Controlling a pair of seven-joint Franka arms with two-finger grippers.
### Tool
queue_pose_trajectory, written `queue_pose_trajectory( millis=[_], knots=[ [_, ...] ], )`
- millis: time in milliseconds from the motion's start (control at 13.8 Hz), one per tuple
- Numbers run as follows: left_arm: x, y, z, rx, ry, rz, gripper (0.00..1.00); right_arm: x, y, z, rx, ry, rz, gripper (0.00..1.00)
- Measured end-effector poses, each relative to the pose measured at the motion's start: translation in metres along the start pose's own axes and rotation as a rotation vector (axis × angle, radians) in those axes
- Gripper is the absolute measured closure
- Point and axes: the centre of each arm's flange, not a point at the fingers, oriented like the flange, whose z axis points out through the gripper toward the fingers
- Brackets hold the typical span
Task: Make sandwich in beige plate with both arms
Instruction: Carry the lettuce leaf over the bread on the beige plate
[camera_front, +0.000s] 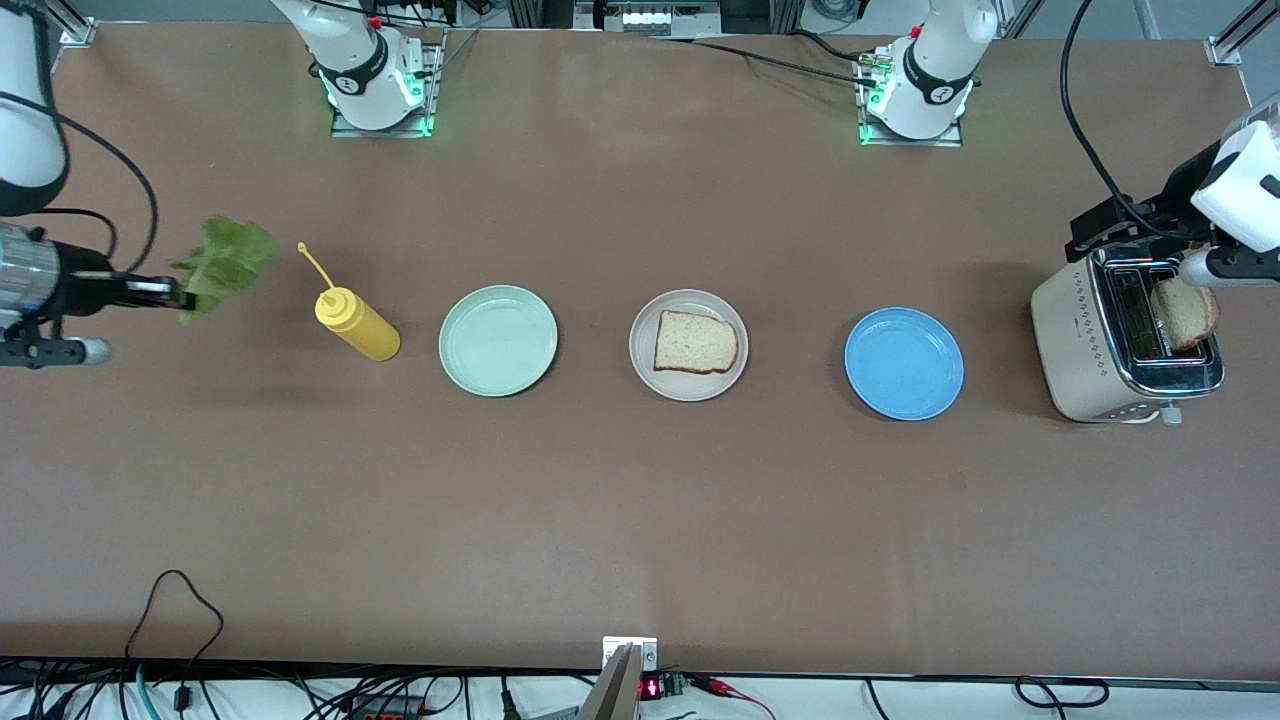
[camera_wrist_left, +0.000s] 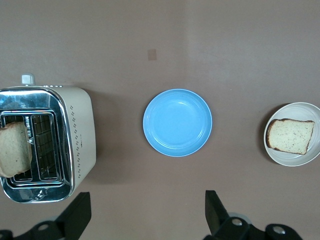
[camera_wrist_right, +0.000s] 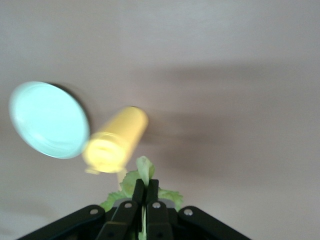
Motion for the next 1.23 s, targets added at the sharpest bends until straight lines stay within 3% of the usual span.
queue_pose_trajectory(
  millis=[289,722,1011,1228],
  knots=[
    [0.0,0.0,0.001,0.0,-0.007,-0.001,0.0,-0.004,-0.116,0.028,0.086,-0.064,0.274,0.96],
    [0.0,-0.006,-0.009,-0.001,0.015,-0.011,0.0,-0.011,-0.266,0.083,0.228,-0.04,0.594,0.96],
    [0.0,-0.006,-0.012,-0.002,0.021,-0.011,0.0,-0.021,-0.347,0.144,0.299,-0.031,0.789,0.96],
    [0.001,-0.006,-0.012,0.005,0.021,-0.011,0.0,-0.028,-0.388,0.199,0.332,-0.052,0.93,0.96]
  ],
)
